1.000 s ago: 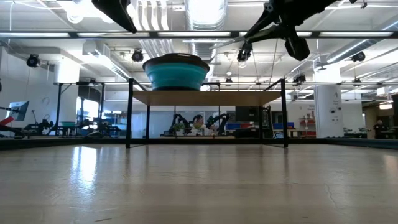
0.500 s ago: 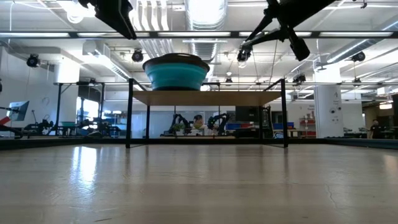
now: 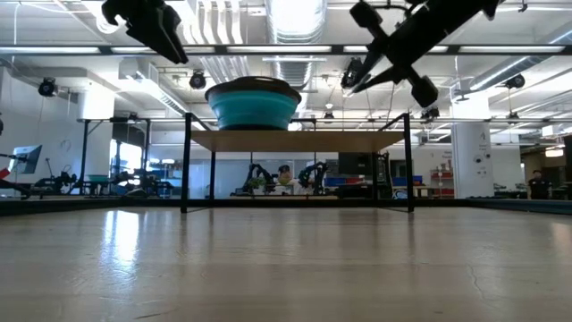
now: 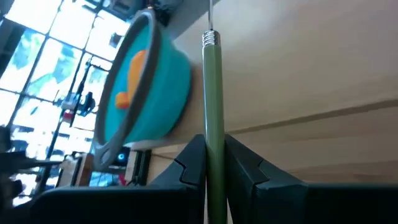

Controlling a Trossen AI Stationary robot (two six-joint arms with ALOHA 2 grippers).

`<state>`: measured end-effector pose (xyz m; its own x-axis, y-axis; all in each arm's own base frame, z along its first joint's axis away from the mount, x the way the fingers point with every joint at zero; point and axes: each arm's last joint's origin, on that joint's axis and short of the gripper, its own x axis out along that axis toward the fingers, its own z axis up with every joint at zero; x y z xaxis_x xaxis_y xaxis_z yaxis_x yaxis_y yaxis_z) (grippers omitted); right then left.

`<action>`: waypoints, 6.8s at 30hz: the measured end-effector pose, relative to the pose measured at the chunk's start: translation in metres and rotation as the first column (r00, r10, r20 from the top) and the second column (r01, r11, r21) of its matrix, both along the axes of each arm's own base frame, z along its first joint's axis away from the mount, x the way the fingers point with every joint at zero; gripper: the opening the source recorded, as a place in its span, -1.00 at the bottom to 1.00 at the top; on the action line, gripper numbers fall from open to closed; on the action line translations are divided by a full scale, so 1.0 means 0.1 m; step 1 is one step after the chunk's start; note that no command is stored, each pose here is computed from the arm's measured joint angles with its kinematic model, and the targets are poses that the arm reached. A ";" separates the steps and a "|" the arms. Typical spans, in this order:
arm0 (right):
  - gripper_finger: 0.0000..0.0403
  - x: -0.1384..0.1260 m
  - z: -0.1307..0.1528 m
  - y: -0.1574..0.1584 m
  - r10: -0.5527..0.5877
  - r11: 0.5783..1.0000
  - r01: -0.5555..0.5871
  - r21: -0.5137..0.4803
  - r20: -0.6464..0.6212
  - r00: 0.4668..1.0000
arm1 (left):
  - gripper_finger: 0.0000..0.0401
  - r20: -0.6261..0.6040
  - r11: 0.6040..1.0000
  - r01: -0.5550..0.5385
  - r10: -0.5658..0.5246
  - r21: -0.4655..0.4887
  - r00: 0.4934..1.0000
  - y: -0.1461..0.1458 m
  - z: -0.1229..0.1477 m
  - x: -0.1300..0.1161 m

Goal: Pick & Place Fruit
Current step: Put the table knife on the shelf

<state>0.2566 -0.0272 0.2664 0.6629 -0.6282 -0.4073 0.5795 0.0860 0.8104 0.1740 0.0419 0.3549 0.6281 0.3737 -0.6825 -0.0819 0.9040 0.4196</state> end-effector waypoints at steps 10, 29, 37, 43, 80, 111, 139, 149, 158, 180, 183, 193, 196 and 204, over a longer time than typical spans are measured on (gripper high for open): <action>-0.86 0.16 -0.23 -0.08 -0.043 0.997 0.045 0.070 -0.023 0.999 | -0.07 0.106 0.999 0.037 -0.037 -0.001 0.994 -0.06 0.15 -0.24; -0.86 0.45 -0.28 -0.29 -0.065 0.994 0.059 0.088 0.068 0.996 | -0.07 0.093 0.999 0.047 -0.047 0.001 0.995 -0.08 -0.06 -0.31; -0.86 0.55 -0.03 -0.47 -0.035 0.994 0.051 0.093 -0.159 0.987 | -0.07 0.093 0.999 0.048 -0.049 0.019 0.994 -0.07 -0.07 -0.32; -0.86 0.65 0.15 -0.65 -0.001 0.995 0.027 0.093 -0.271 0.963 | -0.07 0.102 0.998 0.051 -0.054 0.030 0.993 -0.07 -0.06 -0.33; -0.86 0.63 -0.05 -0.69 0.010 0.975 0.062 0.214 -0.319 0.948 | -0.07 0.099 0.996 0.037 -0.045 0.081 0.994 -0.07 -0.04 -0.37; -0.86 0.57 -0.14 -0.71 0.017 0.967 0.073 0.245 -0.346 0.938 | -0.07 0.118 0.995 0.034 -0.045 0.089 0.992 -0.06 -0.02 -0.35; -0.75 0.56 -0.15 -0.74 0.050 0.958 0.052 0.282 -0.343 0.938 | -0.07 0.144 0.995 0.031 -0.044 0.094 0.989 -0.06 0.00 -0.34; -0.77 0.56 -0.16 -0.74 0.052 0.959 0.051 0.280 -0.346 0.937 | -0.07 0.141 0.995 0.033 -0.047 0.097 0.989 -0.06 0.00 -0.34; -0.61 0.56 -0.16 -0.74 0.054 0.959 0.048 0.278 -0.346 0.937 | -0.07 0.134 0.993 0.041 -0.056 0.107 0.989 -0.06 0.00 -0.34; -0.67 0.51 -0.12 -0.80 0.027 0.964 0.069 0.258 -0.350 0.936 | -0.07 0.132 0.993 0.043 -0.057 0.109 0.990 -0.06 0.00 -0.34; -0.63 0.50 -0.11 -0.79 0.031 0.965 0.063 0.253 -0.350 0.936 | -0.07 0.132 0.993 0.043 -0.057 0.109 0.990 -0.06 0.00 -0.34; -0.45 0.50 -0.09 -0.80 0.027 0.967 0.063 0.246 -0.345 0.938 | -0.07 0.131 0.993 0.045 -0.059 0.111 0.990 -0.06 0.00 -0.34; -0.41 0.49 -0.07 -0.79 0.025 0.968 0.063 0.244 -0.342 0.940 | -0.07 0.130 0.993 0.046 -0.060 0.112 0.990 -0.06 0.00 -0.34; -0.43 0.44 0.01 -0.79 0.006 0.975 0.068 0.211 -0.333 0.943 | -0.07 0.130 0.993 0.046 -0.060 0.112 0.990 -0.06 0.00 -0.34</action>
<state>0.3002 -0.1063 0.2677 0.4493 -0.5182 -0.7277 0.8168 -0.0917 0.5696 0.1404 0.0361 0.3546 0.7315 0.4047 -0.5487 -0.0969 0.8583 0.5039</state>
